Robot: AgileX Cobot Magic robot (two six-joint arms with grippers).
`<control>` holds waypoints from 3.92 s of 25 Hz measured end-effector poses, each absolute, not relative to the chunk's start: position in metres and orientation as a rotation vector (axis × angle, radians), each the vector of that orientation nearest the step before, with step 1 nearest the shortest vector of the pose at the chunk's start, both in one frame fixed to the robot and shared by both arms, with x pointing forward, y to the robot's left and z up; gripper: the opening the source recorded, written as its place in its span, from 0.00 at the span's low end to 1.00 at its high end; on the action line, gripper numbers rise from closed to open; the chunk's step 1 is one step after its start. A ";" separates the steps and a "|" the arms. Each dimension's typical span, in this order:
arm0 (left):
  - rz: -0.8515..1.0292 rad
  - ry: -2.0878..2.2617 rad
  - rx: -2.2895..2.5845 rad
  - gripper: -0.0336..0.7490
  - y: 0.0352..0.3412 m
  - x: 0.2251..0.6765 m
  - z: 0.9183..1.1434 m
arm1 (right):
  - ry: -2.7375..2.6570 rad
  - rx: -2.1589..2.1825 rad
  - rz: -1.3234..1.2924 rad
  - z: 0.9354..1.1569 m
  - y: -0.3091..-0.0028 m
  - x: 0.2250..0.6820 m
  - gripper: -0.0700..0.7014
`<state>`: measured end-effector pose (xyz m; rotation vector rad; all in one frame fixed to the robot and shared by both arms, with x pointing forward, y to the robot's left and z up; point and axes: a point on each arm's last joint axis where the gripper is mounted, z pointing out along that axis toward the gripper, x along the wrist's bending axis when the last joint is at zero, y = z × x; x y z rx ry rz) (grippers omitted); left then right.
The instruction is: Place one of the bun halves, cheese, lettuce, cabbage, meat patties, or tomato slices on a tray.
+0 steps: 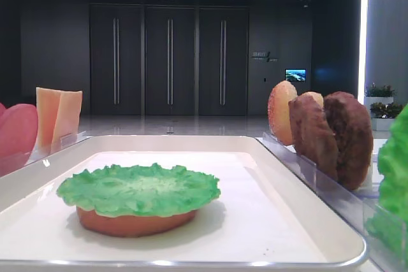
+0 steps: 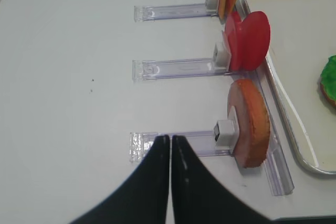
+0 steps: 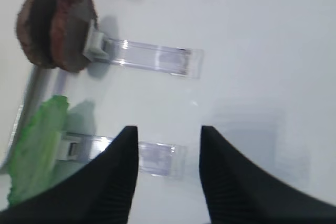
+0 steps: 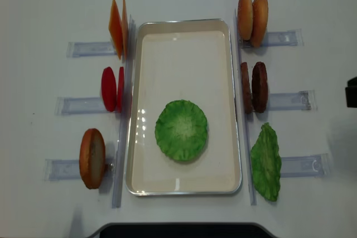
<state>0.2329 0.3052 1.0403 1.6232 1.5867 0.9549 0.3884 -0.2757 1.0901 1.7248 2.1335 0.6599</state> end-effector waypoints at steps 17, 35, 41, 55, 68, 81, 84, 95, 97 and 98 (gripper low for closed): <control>0.955 1.587 1.623 0.03 0.305 0.233 1.040 | 1.907 1.684 0.583 1.114 -0.298 0.324 0.45; 0.955 1.587 1.623 0.03 0.305 0.233 1.040 | 1.627 1.585 0.866 1.126 -0.305 0.238 0.45; 0.955 1.587 1.623 0.03 0.305 0.233 1.040 | 1.577 1.582 0.912 1.101 -0.307 0.220 0.45; 0.955 1.587 1.623 0.03 0.305 0.233 1.040 | 1.606 1.606 0.906 1.049 -0.303 0.227 0.45; 0.955 1.587 1.623 0.03 0.305 0.233 1.040 | 1.602 1.583 0.916 1.048 -0.303 0.229 0.45; 0.955 1.587 1.623 0.03 0.305 0.233 1.040 | 1.602 1.582 0.918 1.048 -0.303 0.229 0.45; 0.955 1.587 1.623 0.03 0.305 0.233 1.040 | 1.602 1.582 0.918 1.048 -0.303 0.229 0.45; 0.955 1.587 1.623 0.03 0.305 0.233 1.040 | 1.600 1.581 0.919 1.048 -0.303 0.229 0.45; 0.955 1.587 1.623 0.03 0.305 0.233 1.040 | 1.600 1.581 0.919 1.048 -0.303 0.229 0.45; 0.955 1.587 1.623 0.03 0.305 0.233 1.040 | 1.600 1.581 0.919 1.048 -0.303 0.229 0.45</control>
